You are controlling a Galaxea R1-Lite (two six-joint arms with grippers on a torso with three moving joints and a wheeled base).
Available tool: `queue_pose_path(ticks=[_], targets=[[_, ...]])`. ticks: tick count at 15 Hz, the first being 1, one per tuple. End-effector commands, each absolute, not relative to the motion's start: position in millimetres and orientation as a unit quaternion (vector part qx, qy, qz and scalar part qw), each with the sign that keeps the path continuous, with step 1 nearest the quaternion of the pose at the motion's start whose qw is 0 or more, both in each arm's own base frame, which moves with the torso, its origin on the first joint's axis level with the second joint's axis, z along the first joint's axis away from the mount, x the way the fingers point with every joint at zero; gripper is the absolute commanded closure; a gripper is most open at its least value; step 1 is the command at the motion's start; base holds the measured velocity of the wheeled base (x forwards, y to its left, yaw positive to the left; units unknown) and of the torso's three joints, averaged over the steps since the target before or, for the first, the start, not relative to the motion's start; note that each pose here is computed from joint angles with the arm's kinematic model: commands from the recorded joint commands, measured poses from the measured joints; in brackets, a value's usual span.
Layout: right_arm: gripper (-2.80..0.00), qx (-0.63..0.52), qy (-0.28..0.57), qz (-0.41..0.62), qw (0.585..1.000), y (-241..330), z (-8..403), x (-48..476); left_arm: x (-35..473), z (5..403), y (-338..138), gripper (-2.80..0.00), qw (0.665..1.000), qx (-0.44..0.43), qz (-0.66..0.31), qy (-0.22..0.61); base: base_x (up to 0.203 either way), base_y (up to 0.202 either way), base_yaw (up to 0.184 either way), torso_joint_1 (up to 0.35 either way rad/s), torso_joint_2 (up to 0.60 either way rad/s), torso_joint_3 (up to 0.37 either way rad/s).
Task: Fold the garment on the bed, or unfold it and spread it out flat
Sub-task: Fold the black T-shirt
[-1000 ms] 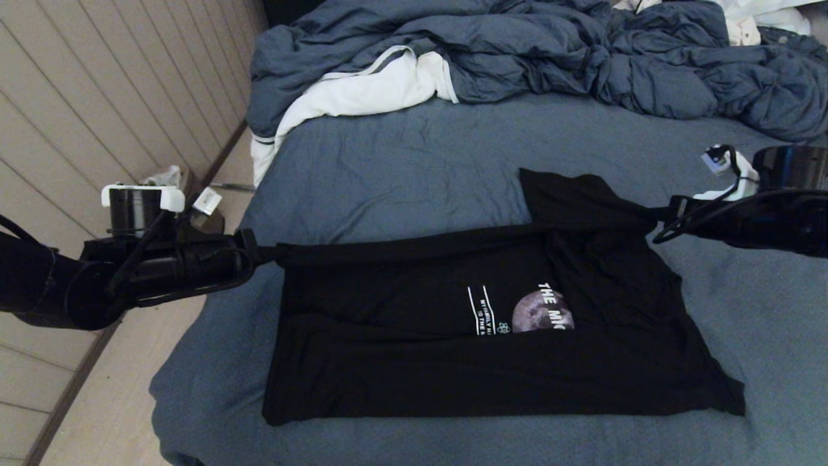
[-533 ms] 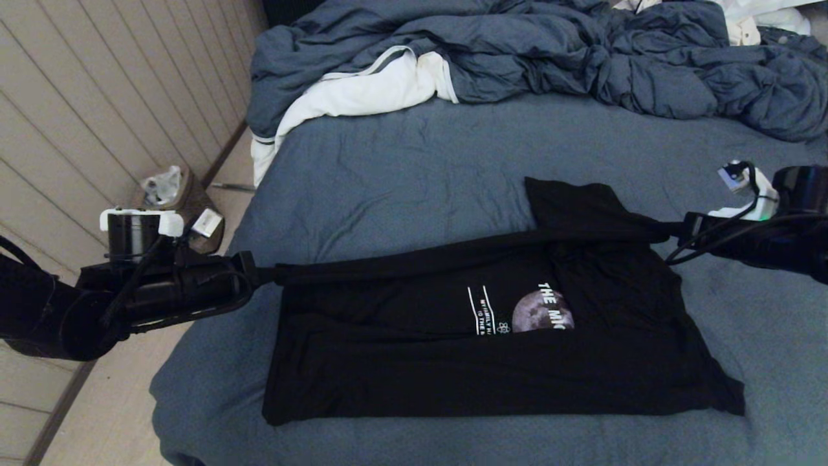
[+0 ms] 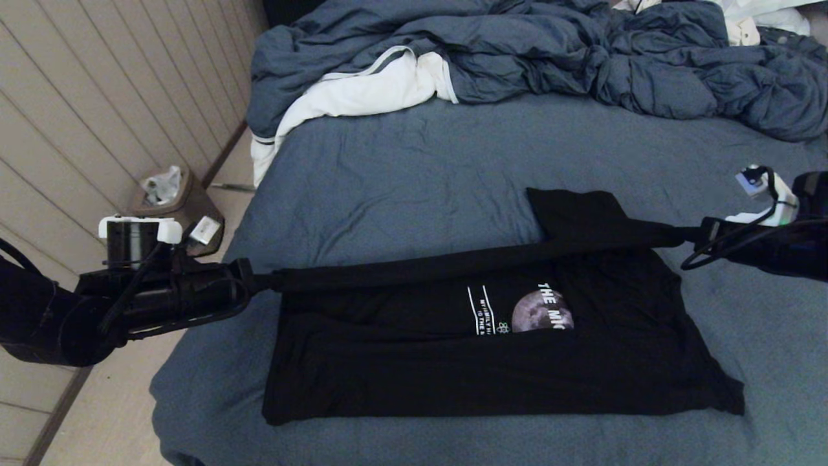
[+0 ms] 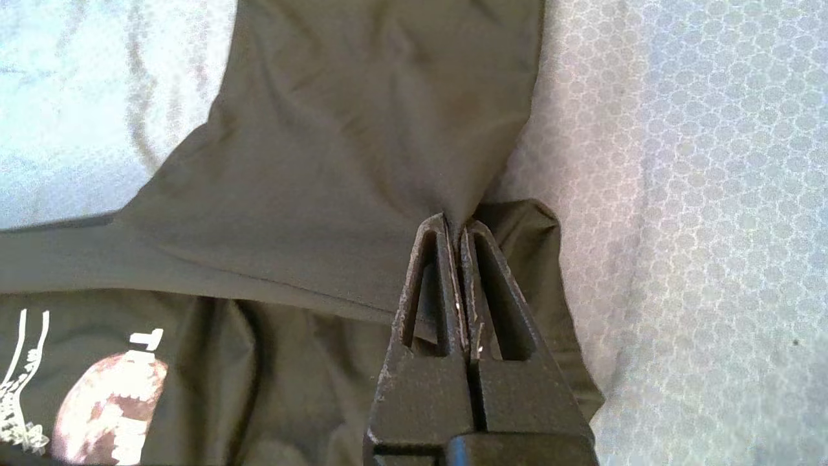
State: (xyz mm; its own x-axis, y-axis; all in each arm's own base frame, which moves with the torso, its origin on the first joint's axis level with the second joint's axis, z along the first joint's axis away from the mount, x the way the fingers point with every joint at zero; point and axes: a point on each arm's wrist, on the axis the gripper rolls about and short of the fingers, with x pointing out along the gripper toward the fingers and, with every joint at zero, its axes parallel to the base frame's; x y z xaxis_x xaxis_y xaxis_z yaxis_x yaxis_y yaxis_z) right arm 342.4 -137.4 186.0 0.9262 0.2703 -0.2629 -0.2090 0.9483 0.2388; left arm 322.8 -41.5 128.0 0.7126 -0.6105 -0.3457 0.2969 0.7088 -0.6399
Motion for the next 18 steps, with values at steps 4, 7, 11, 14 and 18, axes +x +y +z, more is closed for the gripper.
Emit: queue_pose_path(ticks=[4,7,11,14,18], targets=[[0.0,0.101,0.133,0.118,0.979,-148,187,354,327,129,-33,0.0,0.885,-0.285,-0.249,0.27,0.0,0.0,0.0,0.0,0.0,0.0],[0.0,0.102,0.134,0.113,0.979,-152,187,350,326,127,-33,0.0,0.884,-0.287,-0.248,0.275,0.0,0.0,0.0,0.0,0.0,0.0],[0.0,0.108,0.153,0.122,0.975,-149,174,341,322,120,-33,0.0,0.881,-0.284,-0.246,0.286,0.0,0.0,0.0,0.0,0.0,0.0],[0.0,0.103,0.163,0.129,0.973,-146,166,339,319,117,-35,0.0,0.874,-0.285,-0.259,0.295,0.0,0.0,0.0,0.0,0.0,0.0],[0.0,0.104,0.17,0.131,0.971,-144,161,339,316,112,-36,0.0,0.871,-0.277,-0.271,0.304,0.0,0.0,0.0,0.0,0.0,0.0]])
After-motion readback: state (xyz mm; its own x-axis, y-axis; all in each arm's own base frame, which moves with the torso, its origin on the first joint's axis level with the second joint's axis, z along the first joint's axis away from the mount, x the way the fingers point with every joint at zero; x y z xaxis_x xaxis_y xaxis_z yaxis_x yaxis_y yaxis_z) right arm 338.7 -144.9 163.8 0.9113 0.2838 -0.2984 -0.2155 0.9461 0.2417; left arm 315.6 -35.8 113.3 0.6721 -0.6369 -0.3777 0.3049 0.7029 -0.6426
